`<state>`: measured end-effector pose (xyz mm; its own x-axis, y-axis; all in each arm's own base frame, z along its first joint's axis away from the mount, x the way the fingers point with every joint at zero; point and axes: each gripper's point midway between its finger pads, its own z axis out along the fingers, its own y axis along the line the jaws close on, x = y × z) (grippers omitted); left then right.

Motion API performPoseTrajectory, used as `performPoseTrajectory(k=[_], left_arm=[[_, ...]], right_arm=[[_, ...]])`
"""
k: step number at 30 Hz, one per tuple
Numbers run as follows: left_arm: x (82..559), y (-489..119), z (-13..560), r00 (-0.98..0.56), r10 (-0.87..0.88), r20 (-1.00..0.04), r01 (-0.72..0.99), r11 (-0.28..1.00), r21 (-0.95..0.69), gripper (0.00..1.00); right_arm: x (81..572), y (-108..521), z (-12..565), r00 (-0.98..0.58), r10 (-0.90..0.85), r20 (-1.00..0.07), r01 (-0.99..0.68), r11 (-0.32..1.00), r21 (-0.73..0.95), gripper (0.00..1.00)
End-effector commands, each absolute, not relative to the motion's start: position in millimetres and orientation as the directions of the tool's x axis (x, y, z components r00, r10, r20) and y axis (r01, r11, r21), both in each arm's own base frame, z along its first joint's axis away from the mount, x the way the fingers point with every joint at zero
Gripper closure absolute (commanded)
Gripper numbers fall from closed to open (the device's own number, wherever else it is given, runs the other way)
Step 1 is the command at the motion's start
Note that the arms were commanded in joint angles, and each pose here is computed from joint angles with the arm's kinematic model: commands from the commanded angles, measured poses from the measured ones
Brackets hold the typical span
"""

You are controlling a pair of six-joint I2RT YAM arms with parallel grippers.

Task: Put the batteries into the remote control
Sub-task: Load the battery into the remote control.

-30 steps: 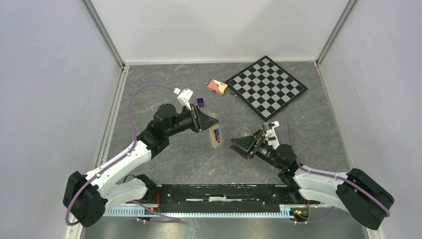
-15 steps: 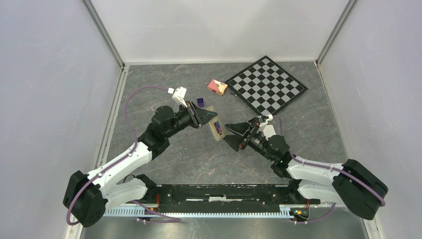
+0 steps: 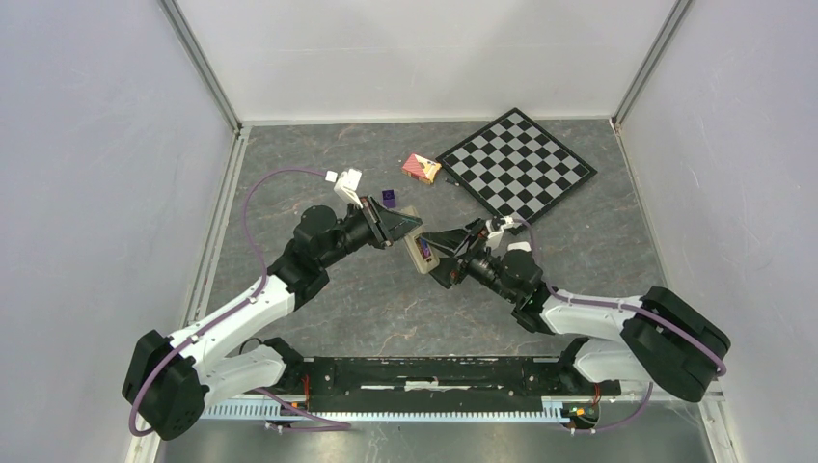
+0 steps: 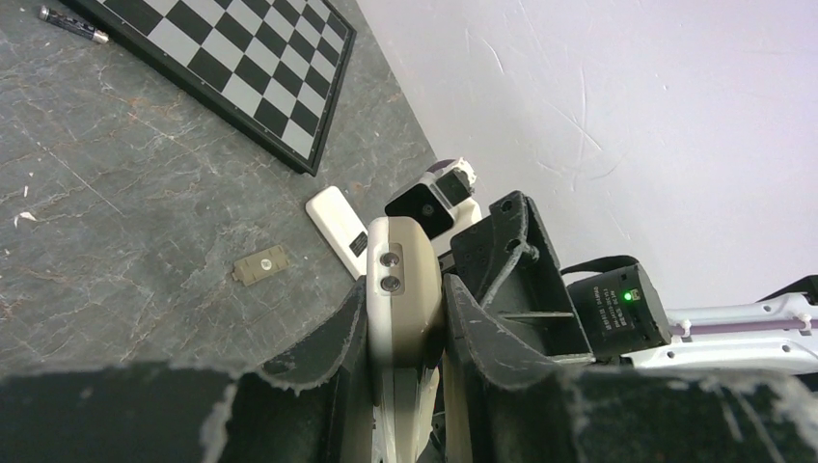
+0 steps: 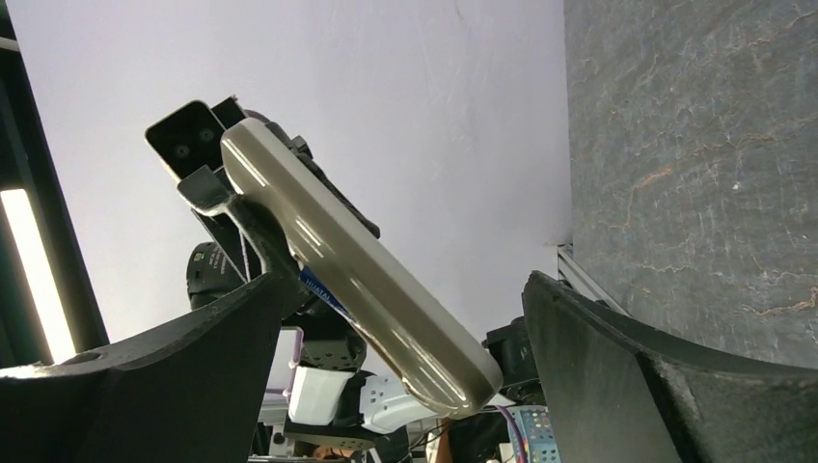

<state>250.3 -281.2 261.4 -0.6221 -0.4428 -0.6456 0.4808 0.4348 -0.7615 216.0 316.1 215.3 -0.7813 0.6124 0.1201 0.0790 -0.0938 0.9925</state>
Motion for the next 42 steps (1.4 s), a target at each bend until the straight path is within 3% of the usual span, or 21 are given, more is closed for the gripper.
performPoseTrajectory(k=[1, 4, 13, 20, 26, 42], left_arm=[[246.8, -283.3, 276.1, -0.607, -0.458, -0.649, 0.519, 0.389, -0.761, 0.98], [244.2, -284.7, 276.4, -0.610, -0.443, -0.658, 0.534, 0.384, -0.753, 0.98], [241.1, -285.8, 281.1, -0.612, -0.437, -0.659, 0.546, 0.370, -0.752, 0.98], [243.2, -286.9, 281.1, -0.630, -0.438, -0.641, 0.520, 0.375, -0.767, 0.98], [243.3, -286.4, 283.8, -0.632, -0.447, -0.633, 0.512, 0.372, -0.774, 0.98], [240.5, -284.9, 293.1, -0.638, -0.450, -0.625, 0.506, 0.366, -0.781, 0.98]], right_arm=[[219.7, 321.1, 243.7, -0.787, 0.602, 0.135, 0.034, -0.177, 0.984, 0.02], [218.9, 321.8, 243.4, -0.791, 0.595, 0.142, 0.038, -0.184, 0.982, 0.02], [215.5, 321.1, 241.7, -0.800, 0.580, 0.154, 0.039, -0.205, 0.978, 0.16], [212.9, 319.2, 234.7, -0.801, 0.582, 0.141, 0.036, -0.189, 0.981, 0.13], [210.5, 318.1, 232.4, -0.806, 0.573, 0.150, 0.037, -0.205, 0.978, 0.30], [207.8, 319.2, 224.6, -0.815, 0.563, 0.140, 0.036, -0.193, 0.981, 0.54]])
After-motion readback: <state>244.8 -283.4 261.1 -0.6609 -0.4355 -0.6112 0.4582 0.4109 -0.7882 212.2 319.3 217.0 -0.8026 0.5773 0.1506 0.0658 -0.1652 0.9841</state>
